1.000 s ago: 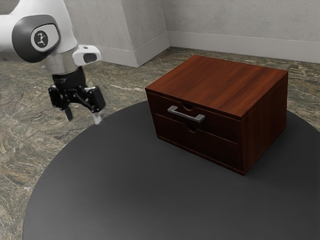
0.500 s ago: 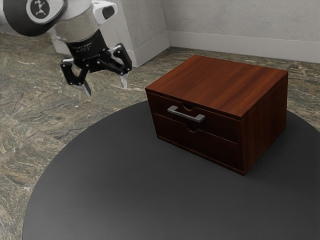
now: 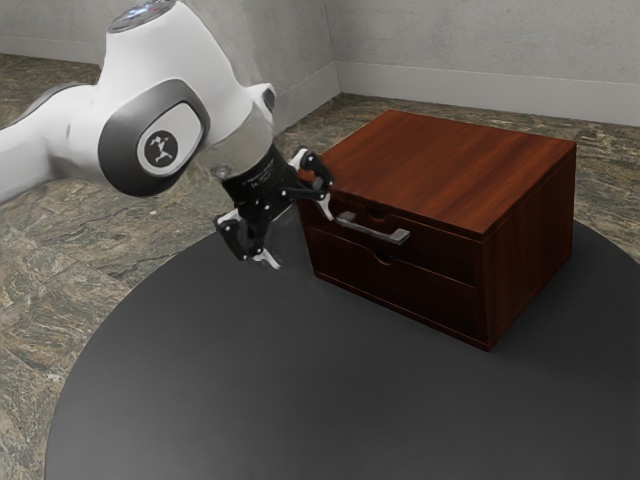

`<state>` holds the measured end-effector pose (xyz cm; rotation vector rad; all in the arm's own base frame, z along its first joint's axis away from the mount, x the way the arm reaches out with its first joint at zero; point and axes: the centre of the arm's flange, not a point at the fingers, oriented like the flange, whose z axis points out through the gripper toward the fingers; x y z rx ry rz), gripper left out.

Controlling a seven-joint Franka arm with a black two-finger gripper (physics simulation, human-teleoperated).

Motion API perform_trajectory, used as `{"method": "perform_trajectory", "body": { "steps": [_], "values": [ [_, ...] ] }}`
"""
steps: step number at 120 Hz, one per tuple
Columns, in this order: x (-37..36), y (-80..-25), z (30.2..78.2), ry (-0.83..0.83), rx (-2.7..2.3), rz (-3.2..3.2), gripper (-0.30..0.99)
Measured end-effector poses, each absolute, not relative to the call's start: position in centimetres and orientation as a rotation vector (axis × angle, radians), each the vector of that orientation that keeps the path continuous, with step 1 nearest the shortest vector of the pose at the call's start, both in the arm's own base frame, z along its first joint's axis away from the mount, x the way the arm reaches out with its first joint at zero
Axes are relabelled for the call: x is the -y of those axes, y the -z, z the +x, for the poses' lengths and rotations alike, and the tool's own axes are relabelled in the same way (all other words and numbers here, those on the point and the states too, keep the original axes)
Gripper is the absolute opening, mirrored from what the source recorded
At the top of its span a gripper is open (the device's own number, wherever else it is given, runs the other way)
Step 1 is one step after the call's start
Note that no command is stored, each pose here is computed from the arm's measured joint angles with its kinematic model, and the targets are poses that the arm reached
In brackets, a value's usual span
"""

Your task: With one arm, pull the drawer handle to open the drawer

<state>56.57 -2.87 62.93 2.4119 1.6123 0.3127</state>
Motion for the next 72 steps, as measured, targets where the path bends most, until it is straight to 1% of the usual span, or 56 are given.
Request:
{"method": "perform_trajectory", "body": {
  "steps": [8,14,37,72],
  "values": [
    [-4.3,-62.4,56.5,-0.348,-1.807,2.253,0.69],
    [-6.3,-61.6,56.4,-0.363,-1.877,2.181,0.69],
    [-0.8,-60.3,57.3,-0.398,-1.836,2.13,0.69],
    [-1.6,-58.4,58.7,-0.446,-1.925,1.986,0.69]
  ]
}}
